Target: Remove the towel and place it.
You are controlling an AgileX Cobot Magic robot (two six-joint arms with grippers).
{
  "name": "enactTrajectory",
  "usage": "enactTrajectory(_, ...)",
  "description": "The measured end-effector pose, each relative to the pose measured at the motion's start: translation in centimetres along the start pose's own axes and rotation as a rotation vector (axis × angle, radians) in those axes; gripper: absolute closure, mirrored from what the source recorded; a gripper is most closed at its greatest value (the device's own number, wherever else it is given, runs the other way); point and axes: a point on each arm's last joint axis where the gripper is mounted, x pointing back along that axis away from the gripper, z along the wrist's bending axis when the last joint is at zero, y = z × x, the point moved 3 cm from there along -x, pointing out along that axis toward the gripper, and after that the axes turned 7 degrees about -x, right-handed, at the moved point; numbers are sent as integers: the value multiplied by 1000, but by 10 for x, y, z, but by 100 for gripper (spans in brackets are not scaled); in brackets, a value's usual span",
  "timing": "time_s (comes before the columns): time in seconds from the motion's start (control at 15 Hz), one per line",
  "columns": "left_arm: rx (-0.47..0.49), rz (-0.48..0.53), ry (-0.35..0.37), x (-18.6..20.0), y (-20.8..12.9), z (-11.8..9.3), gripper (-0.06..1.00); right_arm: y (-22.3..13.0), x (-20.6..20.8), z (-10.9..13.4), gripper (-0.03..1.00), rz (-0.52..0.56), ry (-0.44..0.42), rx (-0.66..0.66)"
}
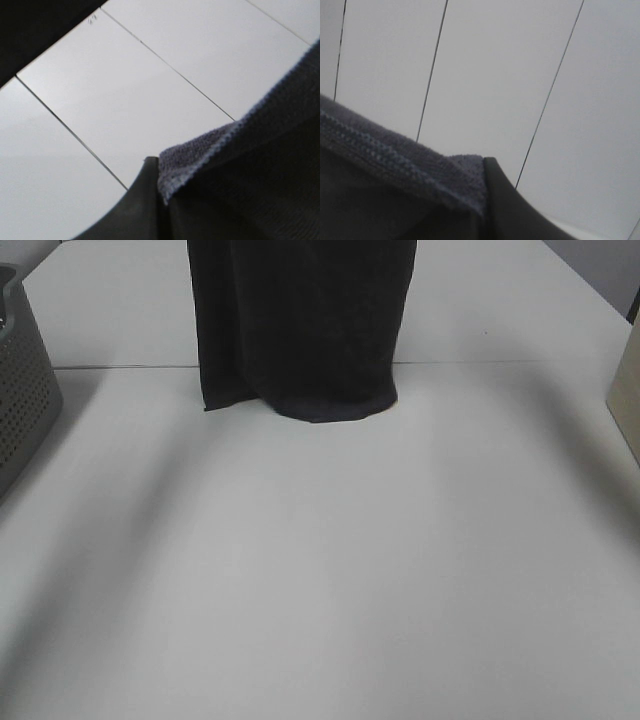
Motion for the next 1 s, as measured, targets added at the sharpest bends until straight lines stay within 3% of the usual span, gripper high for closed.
enactTrajectory(0.2,278,267,40,-2,2,-23,94,-26,16,7,96,326,58,-133)
enactTrajectory(0.33,368,527,54,9,14,-40,94,-28,36,9,96,484,86,-152)
enactTrajectory(0.4,379,660,-2,18,18,-52,94,-26,48,8,96,545,91,-149)
enactTrajectory(0.47,429,818,-181,34,23,-73,94,-22,62,7,96,614,95,-148)
enactTrajectory(0.67,497,956,-306,53,28,-75,94,-16,80,5,96,682,100,-144)
enactTrajectory(0.87,529,1048,-372,77,53,-45,94,-3,102,10,96,730,157,-192)
enactTrajectory(1.0,549,1026,-371,85,71,-22,94,3,120,16,96,793,218,-226)
